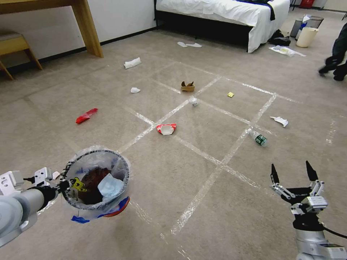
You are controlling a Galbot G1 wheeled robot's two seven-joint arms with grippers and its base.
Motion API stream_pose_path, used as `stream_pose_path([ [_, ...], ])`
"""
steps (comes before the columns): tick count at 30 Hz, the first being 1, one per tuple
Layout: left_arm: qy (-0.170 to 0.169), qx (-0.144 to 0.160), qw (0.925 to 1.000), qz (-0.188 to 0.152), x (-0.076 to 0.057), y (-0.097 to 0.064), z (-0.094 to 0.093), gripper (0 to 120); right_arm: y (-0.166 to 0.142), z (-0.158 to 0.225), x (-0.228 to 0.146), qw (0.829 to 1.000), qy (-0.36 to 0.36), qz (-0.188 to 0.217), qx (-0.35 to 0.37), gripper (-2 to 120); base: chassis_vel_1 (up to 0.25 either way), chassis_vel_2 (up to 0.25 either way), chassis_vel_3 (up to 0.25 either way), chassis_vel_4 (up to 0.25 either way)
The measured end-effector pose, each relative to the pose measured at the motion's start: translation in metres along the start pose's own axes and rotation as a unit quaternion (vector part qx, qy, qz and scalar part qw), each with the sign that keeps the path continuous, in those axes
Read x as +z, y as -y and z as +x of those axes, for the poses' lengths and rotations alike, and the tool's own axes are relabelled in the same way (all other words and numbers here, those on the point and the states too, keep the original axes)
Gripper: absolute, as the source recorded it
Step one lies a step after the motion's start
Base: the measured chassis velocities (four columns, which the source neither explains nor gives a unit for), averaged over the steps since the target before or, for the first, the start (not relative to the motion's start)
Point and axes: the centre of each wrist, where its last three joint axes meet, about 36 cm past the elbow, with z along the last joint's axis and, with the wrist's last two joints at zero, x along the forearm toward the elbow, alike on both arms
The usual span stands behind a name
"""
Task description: Pick up the trash bin and place the garbage on the floor into it.
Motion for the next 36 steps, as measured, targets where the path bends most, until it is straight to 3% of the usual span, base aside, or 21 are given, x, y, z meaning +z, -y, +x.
stream_pose_path([
  [21, -0.002, 0.001, 1.0, 0.004, 0.0, -0.001, -0.004, 2, -0.01, 0.002, 0.011, 1.0, -0.004, 0.003, -0.008, 100, 0.0, 0.0, 0.0, 0.0],
  [36, -0.008, 0.004, 0.9999, 0.014, 0.009, -0.002, -0.007, 2, -0.017, -0.004, 0.016, 1.0, -0.004, 0.004, -0.018, 100, -0.015, 0.016, 0.014, -0.016],
])
